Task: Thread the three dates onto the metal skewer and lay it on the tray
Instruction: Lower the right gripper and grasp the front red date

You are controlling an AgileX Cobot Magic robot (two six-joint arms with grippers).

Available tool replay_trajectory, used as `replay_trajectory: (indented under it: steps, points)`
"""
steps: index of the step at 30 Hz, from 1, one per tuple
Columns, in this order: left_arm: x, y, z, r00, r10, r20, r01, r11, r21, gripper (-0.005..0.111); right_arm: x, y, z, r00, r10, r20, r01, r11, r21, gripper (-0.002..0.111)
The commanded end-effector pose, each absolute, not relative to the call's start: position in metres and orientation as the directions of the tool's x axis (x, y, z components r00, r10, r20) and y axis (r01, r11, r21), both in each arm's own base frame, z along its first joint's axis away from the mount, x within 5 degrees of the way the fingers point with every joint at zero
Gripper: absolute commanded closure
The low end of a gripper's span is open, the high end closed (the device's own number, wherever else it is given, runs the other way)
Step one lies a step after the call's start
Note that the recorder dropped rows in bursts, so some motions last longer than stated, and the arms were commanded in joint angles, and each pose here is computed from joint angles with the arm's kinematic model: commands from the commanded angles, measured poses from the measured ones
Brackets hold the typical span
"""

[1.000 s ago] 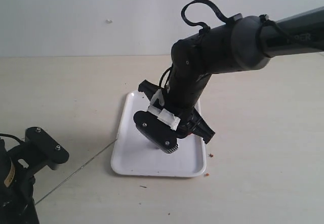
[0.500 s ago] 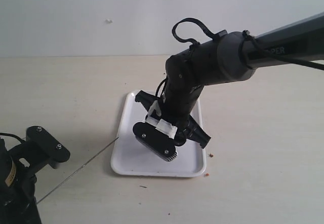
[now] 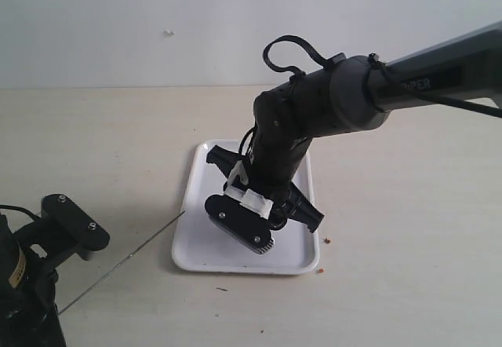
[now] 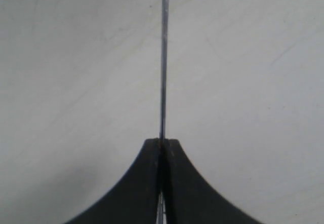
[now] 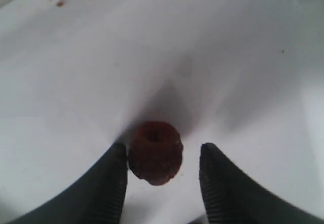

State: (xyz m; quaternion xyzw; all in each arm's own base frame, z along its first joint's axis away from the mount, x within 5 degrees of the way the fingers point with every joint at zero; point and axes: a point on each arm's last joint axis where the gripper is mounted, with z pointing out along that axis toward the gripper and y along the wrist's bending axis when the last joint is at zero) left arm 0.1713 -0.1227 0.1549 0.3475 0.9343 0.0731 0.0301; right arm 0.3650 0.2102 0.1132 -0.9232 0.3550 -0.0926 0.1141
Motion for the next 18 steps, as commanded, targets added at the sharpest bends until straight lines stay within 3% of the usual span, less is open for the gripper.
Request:
replay_trajectory:
  steps: [1, 7, 18]
  points:
    - [0.1709, -0.1226, 0.1559, -0.763, 0.646, -0.015, 0.637, 0.756, 0.152, 0.107, 0.3656, 0.2111, 0.1054, 0.736, -0.671, 0.088, -0.632, -0.728, -0.267, 0.063]
    - [0.1709, -0.1226, 0.1559, -0.763, 0.646, -0.015, 0.637, 0.756, 0.152, 0.107, 0.3656, 0.2111, 0.1054, 0.736, -0.671, 0.088, -0.632, -0.728, -0.267, 0.075]
    - [0.1716, -0.1231, 0.1559, -0.758, 0.652, -0.023, 0.642, 0.752, 0.154, 0.107, 0.3673, 0.2120, 0.1060, 0.723, -0.685, 0.090, -0.639, -0.713, -0.289, 0.082]
